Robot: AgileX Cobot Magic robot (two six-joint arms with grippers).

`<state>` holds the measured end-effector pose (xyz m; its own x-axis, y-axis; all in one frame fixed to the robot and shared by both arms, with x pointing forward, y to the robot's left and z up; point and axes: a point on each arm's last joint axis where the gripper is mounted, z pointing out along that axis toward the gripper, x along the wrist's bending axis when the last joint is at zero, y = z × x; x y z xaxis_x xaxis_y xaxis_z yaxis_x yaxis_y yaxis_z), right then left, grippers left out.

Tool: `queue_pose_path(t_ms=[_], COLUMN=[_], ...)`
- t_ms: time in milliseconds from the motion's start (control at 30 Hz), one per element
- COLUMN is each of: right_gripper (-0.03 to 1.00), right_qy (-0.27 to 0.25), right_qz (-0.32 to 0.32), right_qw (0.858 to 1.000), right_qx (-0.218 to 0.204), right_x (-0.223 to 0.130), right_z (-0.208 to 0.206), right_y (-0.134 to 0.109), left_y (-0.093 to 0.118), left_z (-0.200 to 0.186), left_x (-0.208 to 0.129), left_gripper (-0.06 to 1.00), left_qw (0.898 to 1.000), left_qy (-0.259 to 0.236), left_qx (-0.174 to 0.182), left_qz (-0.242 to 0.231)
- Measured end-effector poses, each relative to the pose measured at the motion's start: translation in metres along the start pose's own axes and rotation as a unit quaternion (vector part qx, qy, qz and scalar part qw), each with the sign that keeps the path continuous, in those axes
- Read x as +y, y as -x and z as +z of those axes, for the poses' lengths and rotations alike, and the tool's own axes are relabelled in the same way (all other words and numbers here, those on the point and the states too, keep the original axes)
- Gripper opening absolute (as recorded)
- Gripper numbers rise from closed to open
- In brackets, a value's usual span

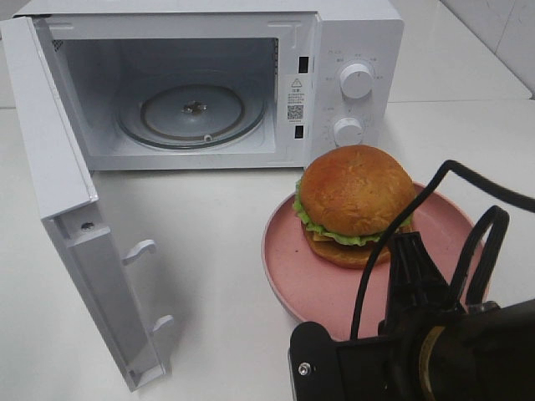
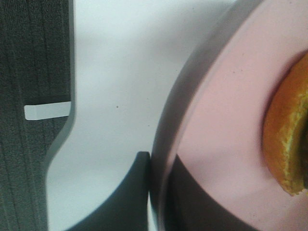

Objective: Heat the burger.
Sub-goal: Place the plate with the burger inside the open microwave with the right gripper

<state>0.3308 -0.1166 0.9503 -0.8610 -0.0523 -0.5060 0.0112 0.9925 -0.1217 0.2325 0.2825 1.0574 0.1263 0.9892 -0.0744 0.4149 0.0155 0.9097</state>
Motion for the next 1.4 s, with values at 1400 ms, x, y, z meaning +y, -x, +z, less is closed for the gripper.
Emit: queue_pose_path(t_ms=[1400], right_gripper=[0.03], right_qy=[0.138], right_qz=[-0.133], right_qw=[0.981], right_qx=[-0.027], right_x=[0.0], right_z=[0.031], right_y=[0.053], left_y=[0.0], left_z=[0.0], left_x=[0.0], left_gripper=[0.98], left_qw=[1.0], left_qy=[0.0], left_qx=[0.0], left_qz=[0.0])
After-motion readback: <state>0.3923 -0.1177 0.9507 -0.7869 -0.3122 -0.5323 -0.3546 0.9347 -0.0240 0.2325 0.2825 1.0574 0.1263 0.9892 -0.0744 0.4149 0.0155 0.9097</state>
